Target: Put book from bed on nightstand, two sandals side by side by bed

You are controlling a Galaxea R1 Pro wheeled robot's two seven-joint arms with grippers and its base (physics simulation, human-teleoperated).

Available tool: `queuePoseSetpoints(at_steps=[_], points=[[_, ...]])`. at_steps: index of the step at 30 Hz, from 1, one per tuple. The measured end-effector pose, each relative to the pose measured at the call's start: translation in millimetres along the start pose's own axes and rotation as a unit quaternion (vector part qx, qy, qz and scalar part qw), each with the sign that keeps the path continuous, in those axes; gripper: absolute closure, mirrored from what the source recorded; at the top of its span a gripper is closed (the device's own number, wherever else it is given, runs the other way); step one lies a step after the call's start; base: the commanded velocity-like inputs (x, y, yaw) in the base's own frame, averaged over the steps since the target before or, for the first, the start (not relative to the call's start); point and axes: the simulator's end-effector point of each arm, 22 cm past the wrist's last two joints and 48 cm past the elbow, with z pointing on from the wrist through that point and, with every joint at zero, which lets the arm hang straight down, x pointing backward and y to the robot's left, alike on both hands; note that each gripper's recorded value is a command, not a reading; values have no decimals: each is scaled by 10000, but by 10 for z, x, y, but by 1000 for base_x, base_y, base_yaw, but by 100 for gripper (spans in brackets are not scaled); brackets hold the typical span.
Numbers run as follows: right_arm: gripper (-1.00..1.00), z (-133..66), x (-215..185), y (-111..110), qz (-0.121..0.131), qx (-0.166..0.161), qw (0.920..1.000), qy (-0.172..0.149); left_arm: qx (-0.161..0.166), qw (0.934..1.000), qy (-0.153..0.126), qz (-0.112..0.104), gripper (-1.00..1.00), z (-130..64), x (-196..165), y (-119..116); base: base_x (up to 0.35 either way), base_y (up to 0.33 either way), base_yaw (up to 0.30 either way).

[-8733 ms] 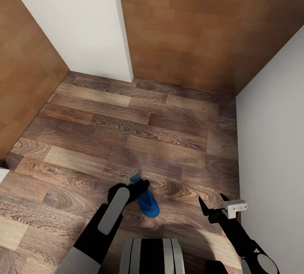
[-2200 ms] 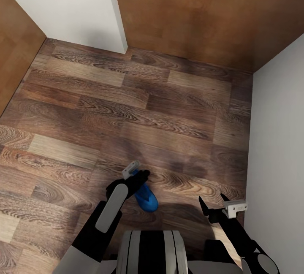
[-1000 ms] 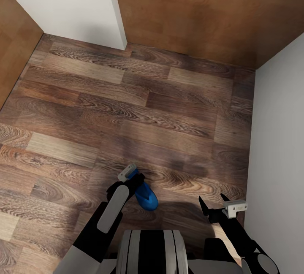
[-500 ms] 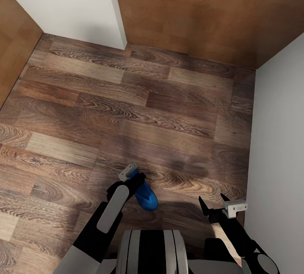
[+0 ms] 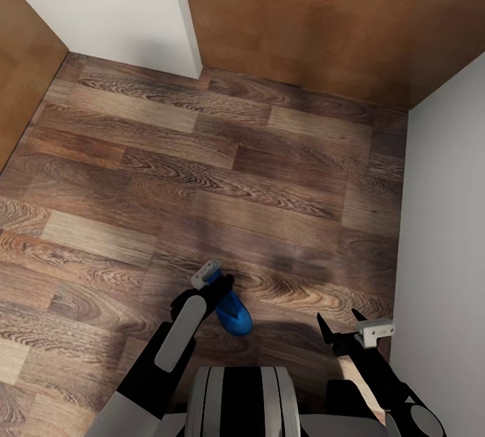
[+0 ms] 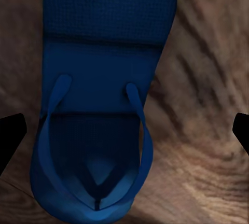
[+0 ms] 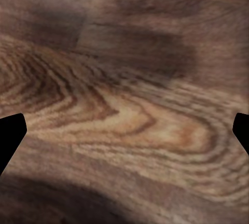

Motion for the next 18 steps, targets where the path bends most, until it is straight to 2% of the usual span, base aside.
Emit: queuePoseSetpoints(at_steps=[11,18], points=[[-100,0,0,0,0,0,10000,0,-16,10000,11,10,-100,5,12,8,0,0,0],[-100,0,0,1,2,0,10000,0,-163,9998,114,33,-100,76,104,124,0,0,0]])
